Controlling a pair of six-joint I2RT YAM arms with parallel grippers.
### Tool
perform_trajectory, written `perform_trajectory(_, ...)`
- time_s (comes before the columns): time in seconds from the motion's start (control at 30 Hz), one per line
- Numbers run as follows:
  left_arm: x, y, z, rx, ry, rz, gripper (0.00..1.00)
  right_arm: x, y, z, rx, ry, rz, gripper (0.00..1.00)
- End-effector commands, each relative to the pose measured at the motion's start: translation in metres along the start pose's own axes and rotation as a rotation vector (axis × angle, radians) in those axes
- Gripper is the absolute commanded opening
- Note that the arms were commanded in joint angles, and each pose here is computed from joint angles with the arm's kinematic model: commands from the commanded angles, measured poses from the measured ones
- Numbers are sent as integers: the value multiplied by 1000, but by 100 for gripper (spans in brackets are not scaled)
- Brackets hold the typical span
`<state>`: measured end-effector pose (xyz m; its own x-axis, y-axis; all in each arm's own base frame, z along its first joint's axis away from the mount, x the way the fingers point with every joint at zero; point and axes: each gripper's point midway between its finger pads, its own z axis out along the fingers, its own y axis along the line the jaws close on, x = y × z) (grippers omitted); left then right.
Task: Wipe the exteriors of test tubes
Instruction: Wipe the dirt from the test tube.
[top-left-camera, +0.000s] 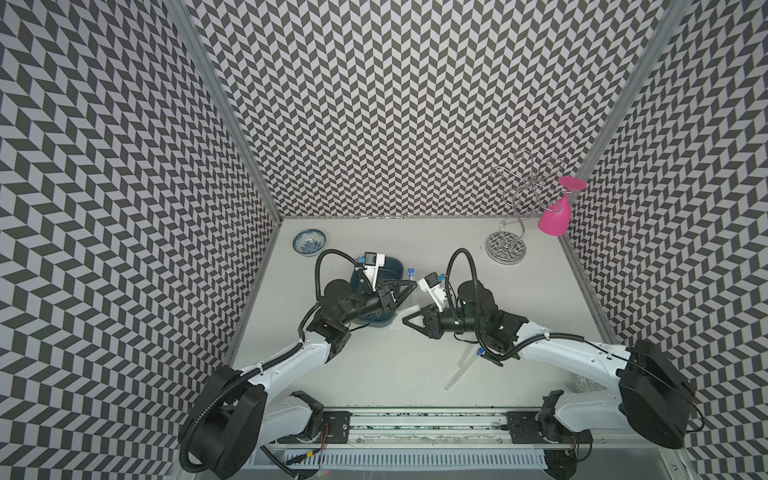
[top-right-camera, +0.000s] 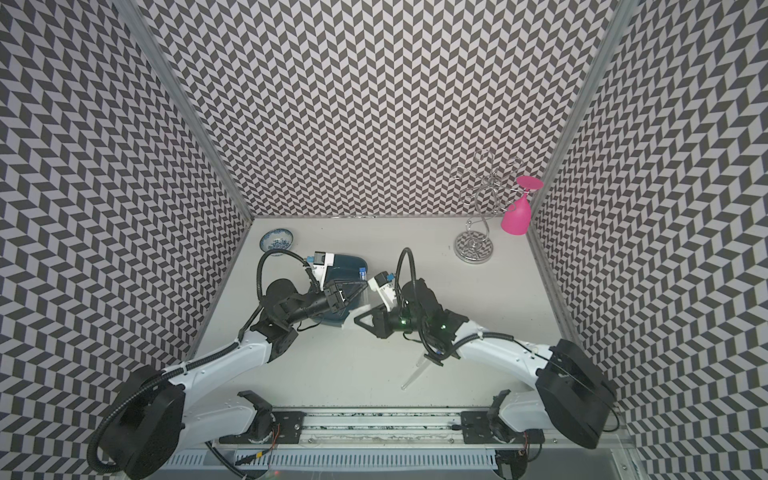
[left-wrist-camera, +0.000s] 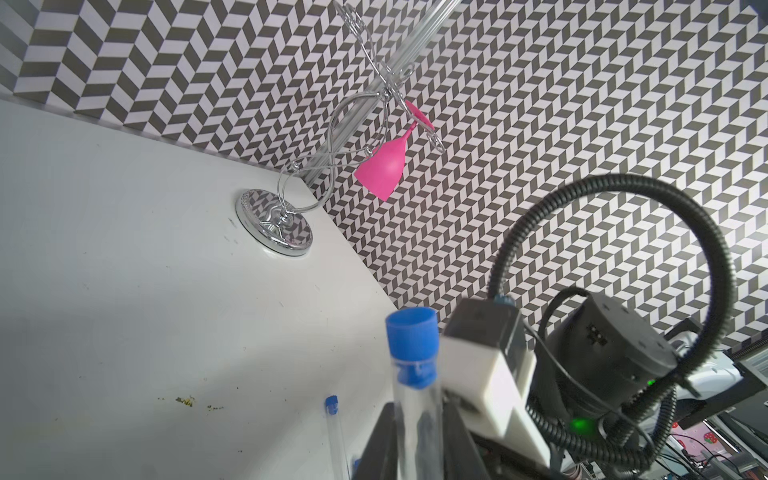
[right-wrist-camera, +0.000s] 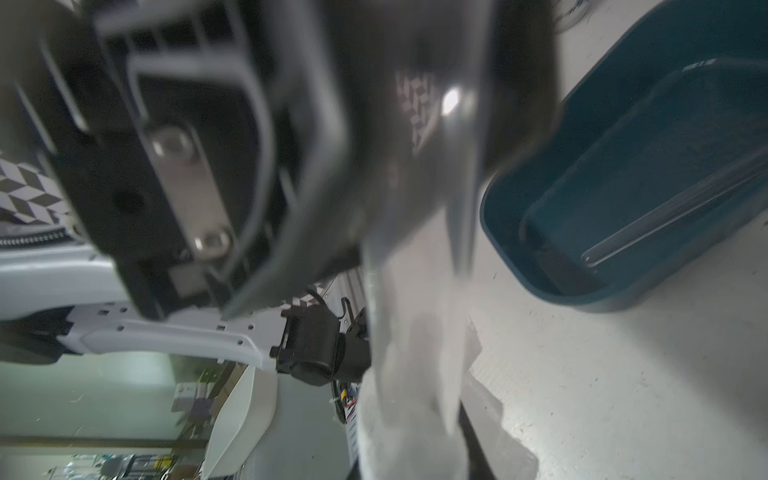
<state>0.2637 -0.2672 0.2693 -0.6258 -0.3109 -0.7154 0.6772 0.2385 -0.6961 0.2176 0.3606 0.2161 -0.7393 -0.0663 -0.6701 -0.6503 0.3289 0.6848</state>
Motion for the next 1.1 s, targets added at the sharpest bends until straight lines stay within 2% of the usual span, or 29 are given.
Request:
perform_trajectory(0.0,3,-1,-3,4,6,-1,20,-42,19,-1,-56,-71,-116,18)
perform_trajectory(0.1,2,-3,-3,8,3,4,20,-52,13,1,-46,-69,-130,18)
perform_trajectory(0.2,1,-4,-5,7,-1,4,20,-44,8,4,-53,-44,-114,18)
perform_trajectory(0.53,-2,1,-6,-2,-11,3,20,34,4,-5,-77,4,27,18)
perform_trajectory(0.63,0,2,-6,-2,-6,-2,20,41,0,-7,-64,3,38,18)
perform_trajectory(0.8,1,3,-7,-1,-4,-7,20,16,7,-4,-61,-25,-18,18)
perform_trajectory(1.07,1,1,-9,0,-7,-7,20,-49,11,1,-97,-70,-109,18)
